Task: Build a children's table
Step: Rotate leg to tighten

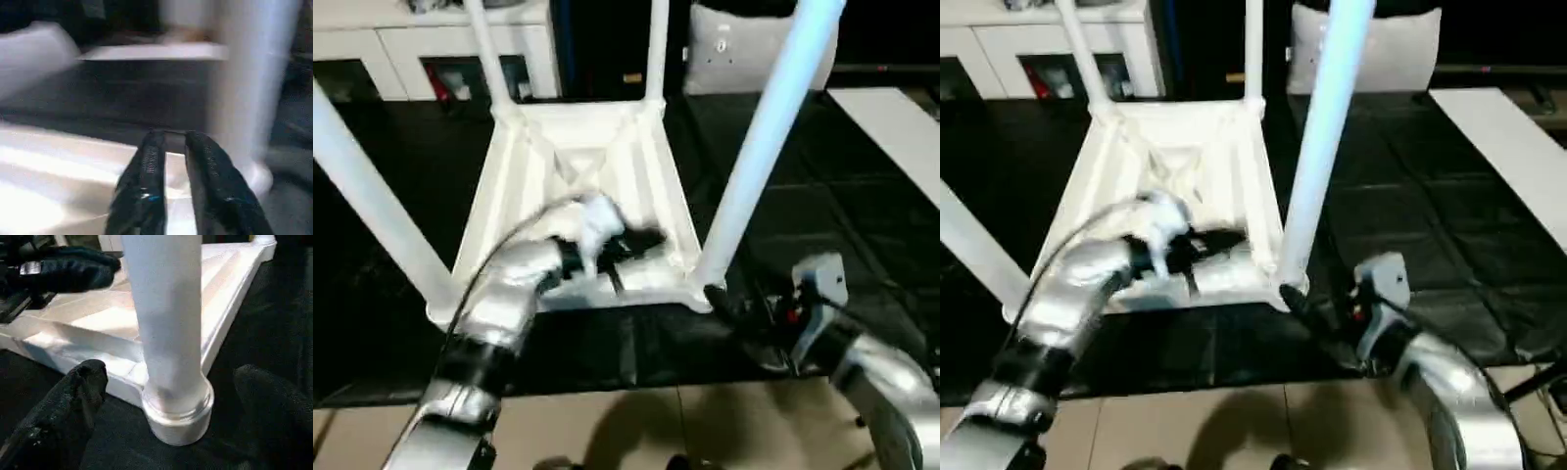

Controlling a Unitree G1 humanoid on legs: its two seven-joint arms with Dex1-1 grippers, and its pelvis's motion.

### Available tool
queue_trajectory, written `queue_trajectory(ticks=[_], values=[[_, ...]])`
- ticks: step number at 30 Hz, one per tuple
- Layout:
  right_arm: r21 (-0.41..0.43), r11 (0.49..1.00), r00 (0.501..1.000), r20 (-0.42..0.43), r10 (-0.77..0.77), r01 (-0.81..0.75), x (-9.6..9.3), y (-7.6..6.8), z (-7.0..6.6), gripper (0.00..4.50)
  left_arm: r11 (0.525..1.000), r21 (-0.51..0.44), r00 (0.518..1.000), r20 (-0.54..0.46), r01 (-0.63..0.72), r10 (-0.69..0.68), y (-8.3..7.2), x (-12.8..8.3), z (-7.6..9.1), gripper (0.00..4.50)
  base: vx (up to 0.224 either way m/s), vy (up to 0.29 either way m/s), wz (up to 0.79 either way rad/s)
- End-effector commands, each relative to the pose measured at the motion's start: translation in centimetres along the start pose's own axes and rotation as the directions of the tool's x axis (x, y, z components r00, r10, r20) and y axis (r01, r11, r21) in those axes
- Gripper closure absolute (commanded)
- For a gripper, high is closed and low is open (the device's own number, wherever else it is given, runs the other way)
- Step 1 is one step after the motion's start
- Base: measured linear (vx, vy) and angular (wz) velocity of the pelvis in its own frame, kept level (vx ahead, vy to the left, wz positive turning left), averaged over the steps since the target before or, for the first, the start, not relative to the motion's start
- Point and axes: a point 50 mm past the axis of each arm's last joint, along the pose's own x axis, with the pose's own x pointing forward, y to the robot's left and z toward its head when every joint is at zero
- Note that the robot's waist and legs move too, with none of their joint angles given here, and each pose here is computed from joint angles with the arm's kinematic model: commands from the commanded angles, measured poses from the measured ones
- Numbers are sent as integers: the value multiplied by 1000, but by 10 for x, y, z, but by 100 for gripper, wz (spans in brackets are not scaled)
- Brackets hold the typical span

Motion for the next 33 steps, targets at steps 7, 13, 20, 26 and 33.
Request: queue_trajectory(ticks=[7,13,20,26,33], values=[[-44,999,1000,21,6,-5,13,17,14,0,867,-124,869,57,-482,491,-10,-35,2,289,0,0,0],[-38,999,1000,14,-23,23,5,20,12,0,826,-151,837,-20,-543,547,-28,-43,0,235,0,0,0],[-38,996,997,3,76,-76,-8,32,9,0,826,-140,835,0,-546,551,-42,-60,-6,187,0,0,0],[-41,987,987,19,159,-158,3,40,8,0,774,-120,781,-31,-622,624,-46,-85,-16,142,-38,-23,4],[-34,985,984,47,171,-169,24,37,9,0,692,-78,696,-87,-718,713,-53,-115,-22,97,27,-44,-7]])
